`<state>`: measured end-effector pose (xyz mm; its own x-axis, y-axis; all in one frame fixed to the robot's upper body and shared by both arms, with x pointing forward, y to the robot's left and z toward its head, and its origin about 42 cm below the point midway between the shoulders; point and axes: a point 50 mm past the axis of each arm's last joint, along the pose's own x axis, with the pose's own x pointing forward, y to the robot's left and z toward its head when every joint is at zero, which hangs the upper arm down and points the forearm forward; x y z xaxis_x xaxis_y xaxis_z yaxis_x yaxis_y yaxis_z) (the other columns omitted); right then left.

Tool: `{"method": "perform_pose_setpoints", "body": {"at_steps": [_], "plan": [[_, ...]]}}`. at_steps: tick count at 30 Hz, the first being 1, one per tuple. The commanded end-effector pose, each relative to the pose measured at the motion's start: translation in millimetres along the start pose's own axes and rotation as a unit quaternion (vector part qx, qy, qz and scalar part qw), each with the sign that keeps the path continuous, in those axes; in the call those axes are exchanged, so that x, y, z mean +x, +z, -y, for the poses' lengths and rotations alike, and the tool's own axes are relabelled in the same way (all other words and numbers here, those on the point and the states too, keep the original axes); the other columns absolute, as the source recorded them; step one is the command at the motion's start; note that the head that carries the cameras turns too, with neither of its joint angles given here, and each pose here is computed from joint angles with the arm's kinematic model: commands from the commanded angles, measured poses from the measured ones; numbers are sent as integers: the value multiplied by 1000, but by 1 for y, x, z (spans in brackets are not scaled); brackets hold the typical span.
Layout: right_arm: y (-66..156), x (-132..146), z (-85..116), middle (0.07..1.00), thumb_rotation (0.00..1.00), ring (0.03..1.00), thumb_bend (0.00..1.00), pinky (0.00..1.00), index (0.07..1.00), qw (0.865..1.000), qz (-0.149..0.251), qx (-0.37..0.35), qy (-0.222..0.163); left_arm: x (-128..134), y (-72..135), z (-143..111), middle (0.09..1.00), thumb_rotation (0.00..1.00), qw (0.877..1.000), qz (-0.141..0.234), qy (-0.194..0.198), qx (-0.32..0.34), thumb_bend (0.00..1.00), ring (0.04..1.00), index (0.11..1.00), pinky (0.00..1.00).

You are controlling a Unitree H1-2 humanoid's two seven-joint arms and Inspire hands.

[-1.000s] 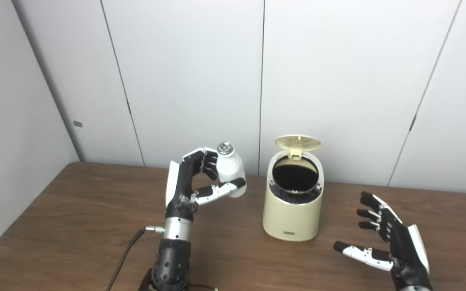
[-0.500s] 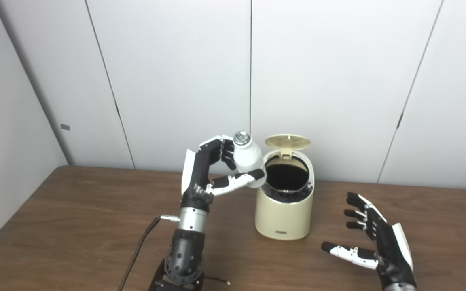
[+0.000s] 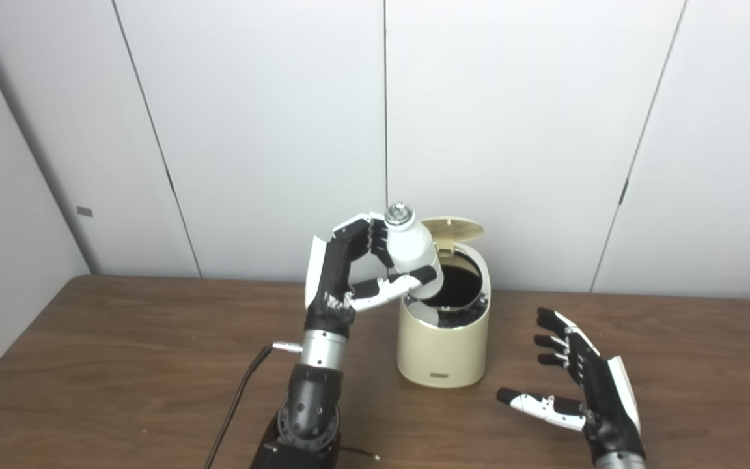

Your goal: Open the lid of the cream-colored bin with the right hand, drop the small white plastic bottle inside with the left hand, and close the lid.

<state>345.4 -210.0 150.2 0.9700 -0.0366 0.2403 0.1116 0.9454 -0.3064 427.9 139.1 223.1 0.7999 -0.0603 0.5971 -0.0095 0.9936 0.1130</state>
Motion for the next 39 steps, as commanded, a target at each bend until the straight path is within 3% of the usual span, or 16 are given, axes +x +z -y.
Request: {"method": "perform_pose_setpoints", "body": {"at_steps": [1,11,25,30,39], "plan": [[22,13,0,842,99,780,753,693,829,998,58,12,-13,24,19,5,465,0,998,58,0,-3,503,432,514,364],[22,13,-1,845,103,777,751,682,830,998,62,15,-16,24,9,18,465,0,999,43,6,4,501,403,524,325],[25,14,-2,847,114,782,763,694,839,998,61,24,-18,26,-12,29,458,0,999,23,9,48,502,405,519,347],[27,13,-2,846,133,778,769,688,836,998,62,23,-20,25,-18,31,445,0,995,39,14,90,499,374,523,279],[28,13,-1,841,131,773,772,688,833,997,65,25,-22,19,-28,33,481,0,985,78,21,153,499,369,526,285]]}}
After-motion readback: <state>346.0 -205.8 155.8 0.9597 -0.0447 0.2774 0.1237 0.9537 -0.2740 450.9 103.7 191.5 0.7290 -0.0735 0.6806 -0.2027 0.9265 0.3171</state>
